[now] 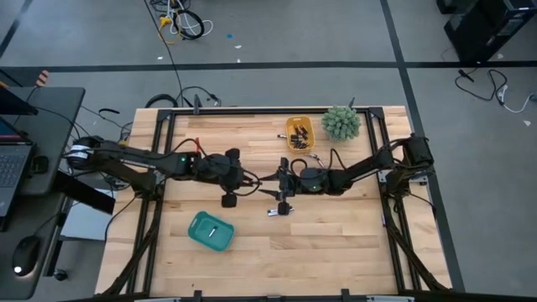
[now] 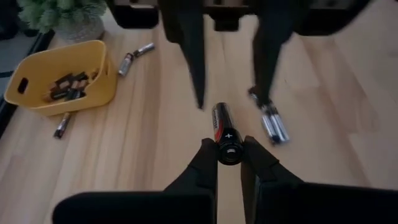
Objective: Sort batteries
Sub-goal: Put the silver battery into the green bin
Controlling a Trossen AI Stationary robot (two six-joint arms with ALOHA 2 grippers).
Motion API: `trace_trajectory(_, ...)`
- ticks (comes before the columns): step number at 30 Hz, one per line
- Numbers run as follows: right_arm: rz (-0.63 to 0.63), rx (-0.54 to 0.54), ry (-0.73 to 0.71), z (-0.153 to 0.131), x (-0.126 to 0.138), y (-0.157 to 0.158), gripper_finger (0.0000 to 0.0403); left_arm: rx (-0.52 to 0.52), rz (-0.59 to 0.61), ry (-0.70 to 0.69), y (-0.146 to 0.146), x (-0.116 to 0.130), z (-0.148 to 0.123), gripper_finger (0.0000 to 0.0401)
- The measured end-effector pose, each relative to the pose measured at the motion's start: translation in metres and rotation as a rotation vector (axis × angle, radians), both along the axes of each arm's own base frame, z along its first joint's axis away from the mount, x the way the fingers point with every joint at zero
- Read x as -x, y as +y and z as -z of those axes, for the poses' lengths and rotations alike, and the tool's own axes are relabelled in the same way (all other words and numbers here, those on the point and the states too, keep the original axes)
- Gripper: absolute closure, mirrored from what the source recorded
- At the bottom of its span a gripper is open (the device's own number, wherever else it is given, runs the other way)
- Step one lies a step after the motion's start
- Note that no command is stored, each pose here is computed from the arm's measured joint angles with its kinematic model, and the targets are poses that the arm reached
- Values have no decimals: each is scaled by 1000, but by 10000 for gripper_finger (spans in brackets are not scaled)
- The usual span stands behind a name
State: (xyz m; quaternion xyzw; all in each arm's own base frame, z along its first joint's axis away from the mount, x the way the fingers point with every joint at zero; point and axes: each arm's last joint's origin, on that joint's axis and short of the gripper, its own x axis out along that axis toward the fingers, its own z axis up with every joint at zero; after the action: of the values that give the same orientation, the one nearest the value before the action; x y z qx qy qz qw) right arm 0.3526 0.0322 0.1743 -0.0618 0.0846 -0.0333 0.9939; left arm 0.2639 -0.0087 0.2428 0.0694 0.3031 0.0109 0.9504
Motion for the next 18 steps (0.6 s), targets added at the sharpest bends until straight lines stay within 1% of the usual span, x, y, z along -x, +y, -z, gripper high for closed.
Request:
trace_trajectory(2,16,6,15,0,1,3,253,4,7,36,-3,6,-2,385)
trace_trajectory(4,40,3,29,-1,3,6,253,27,0,102,-7,13,-8,385)
trace_trajectory(8,70,-24,26,-15,10,10,254,97,-26,235,-19,22,-34,385)
trace_trajectory(11,66,-34,9,-28,16,12,254,116,-6,308,-34,31,-56,385)
trace_trajectory(13,62,-35,5,-34,19,13,254,139,22,364,-45,39,-65,385)
trace_trajectory(16,59,-36,7,-36,20,14,254,183,46,442,-63,52,-73,385)
trace_trajectory(18,61,-45,20,-34,20,14,254,211,54,489,-75,60,-72,385)
